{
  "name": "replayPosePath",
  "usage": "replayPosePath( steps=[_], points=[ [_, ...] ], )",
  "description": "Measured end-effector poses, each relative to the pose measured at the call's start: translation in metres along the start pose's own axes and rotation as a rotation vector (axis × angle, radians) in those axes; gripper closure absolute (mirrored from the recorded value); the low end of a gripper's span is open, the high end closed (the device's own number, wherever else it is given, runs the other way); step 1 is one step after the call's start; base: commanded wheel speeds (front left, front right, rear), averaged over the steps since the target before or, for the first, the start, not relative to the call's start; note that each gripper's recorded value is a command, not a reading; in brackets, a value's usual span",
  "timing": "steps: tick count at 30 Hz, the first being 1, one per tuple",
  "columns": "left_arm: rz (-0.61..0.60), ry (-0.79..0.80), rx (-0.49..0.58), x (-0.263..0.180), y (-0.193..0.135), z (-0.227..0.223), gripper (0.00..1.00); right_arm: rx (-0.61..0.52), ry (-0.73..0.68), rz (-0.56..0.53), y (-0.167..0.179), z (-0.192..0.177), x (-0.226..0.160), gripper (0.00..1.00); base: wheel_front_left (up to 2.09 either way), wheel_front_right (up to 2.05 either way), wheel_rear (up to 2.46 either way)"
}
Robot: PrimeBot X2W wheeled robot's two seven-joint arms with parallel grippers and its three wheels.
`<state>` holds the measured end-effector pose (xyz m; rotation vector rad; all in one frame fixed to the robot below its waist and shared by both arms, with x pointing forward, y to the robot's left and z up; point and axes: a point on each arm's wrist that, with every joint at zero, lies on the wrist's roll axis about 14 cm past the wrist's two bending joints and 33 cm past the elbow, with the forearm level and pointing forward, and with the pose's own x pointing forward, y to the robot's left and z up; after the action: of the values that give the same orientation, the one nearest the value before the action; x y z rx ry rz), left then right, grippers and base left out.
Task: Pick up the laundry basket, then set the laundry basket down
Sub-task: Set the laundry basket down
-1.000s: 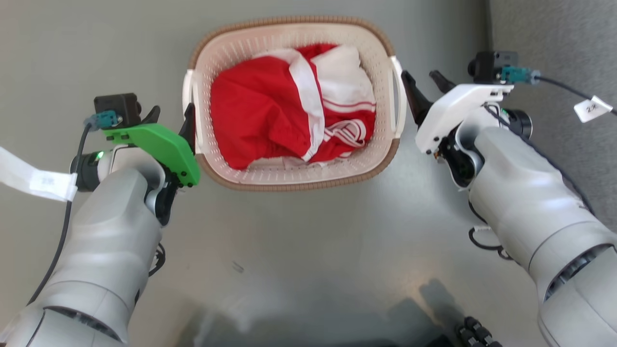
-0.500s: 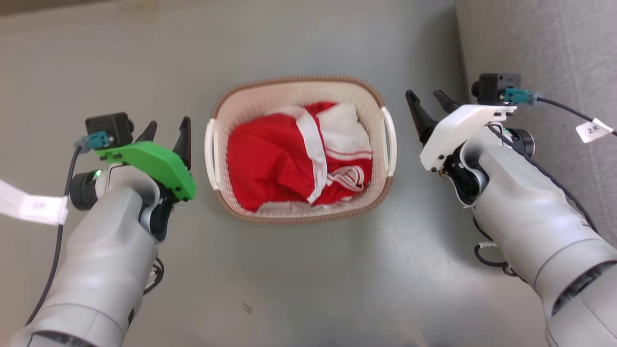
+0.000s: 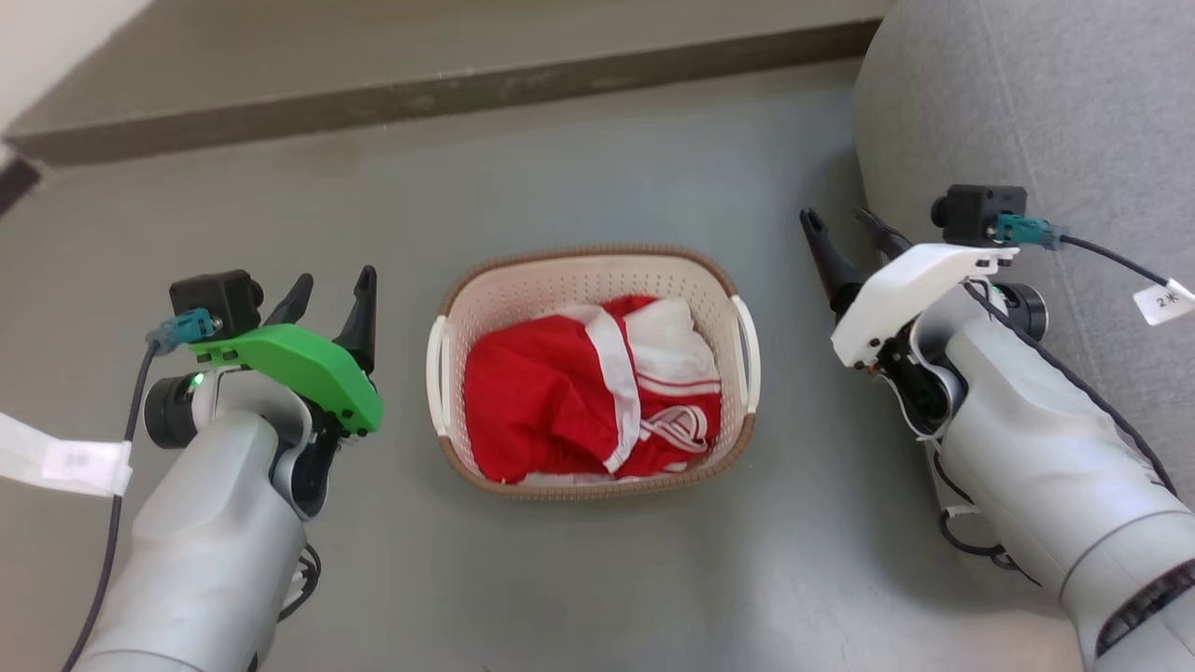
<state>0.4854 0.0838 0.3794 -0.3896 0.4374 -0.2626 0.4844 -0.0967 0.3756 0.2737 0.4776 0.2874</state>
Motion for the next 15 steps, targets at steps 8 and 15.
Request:
replayPosePath(
  steps=[8,15],
  points=[
    [-0.017,-0.103,0.023,-0.025,-0.011,0.029,0.00,-0.033,-0.122,0.011,0.008,0.037,-0.023,0.00,0.00,0.00,0.00],
    [-0.008,-0.182,0.013,-0.042,-0.014,0.049,0.00,-0.037,-0.203,0.018,0.016,0.056,-0.039,0.00,0.00,0.00,0.00]
  ],
)
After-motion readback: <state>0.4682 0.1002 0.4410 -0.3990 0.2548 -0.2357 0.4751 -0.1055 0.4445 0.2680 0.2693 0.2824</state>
